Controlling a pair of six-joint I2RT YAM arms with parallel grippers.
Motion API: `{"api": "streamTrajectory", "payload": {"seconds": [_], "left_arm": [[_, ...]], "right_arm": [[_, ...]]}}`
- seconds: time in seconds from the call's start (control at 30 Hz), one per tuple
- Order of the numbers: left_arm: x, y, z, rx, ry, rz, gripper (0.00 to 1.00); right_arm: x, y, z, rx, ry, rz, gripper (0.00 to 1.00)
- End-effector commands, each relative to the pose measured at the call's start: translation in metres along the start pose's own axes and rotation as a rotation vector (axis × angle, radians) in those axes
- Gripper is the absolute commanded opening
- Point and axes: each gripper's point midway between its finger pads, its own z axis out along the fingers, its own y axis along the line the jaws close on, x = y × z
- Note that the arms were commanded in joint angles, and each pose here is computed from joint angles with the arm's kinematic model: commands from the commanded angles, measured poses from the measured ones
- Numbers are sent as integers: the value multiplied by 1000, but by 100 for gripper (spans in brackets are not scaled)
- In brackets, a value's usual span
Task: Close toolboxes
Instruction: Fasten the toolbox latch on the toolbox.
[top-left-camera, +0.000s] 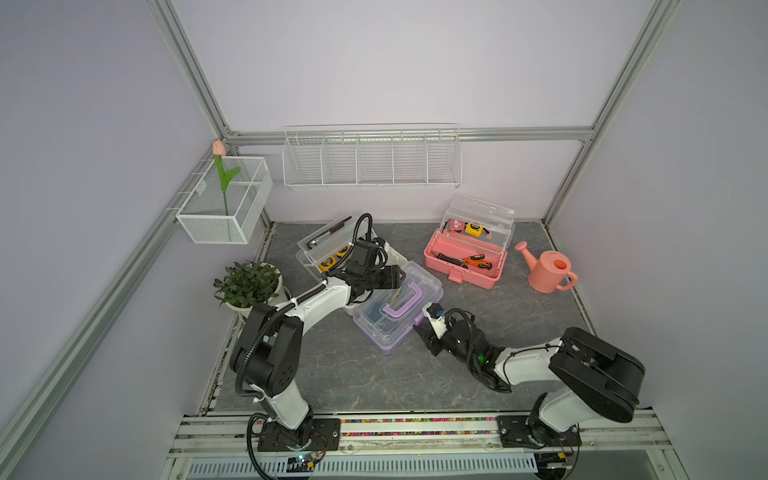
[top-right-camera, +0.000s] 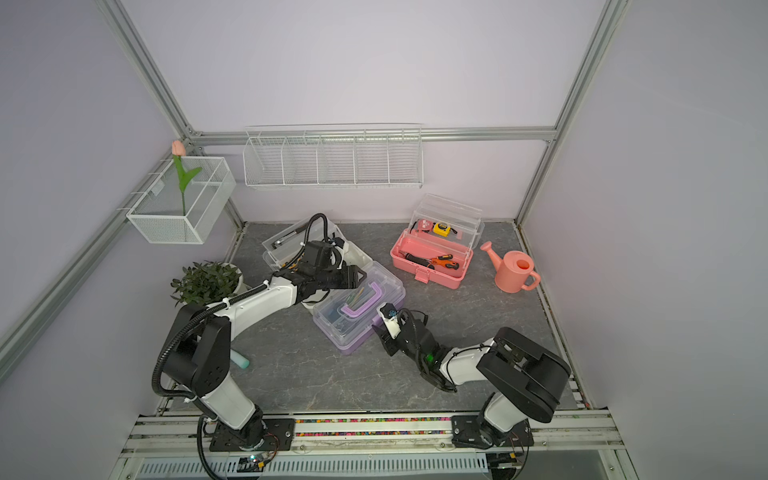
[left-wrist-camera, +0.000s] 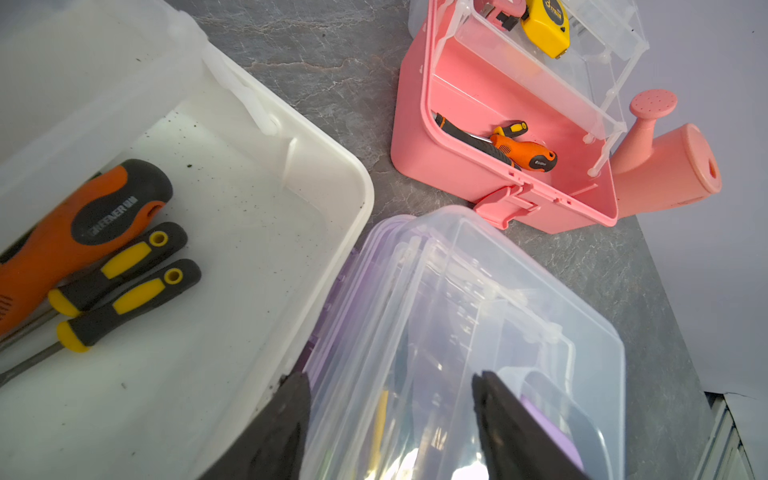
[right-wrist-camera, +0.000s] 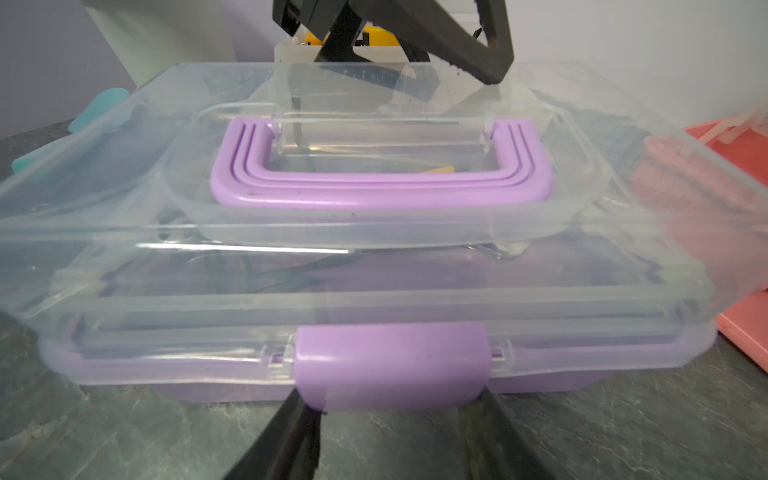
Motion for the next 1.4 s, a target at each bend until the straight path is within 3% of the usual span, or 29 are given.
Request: {"api": "streamTrajectory", "payload": {"seconds": [0.0,0.53,1.37], "left_arm": [[74,1,15,4,243,-67,65],[74,0,17,6,250,-67,65],[89,7,31,-3,300,-73,65]], "right_arm": [[34,0,-5,-10,115,-2,39],[46,-2,-16,-13,97,12,43],[11,-3,-15,5,55,-33,40]]}}
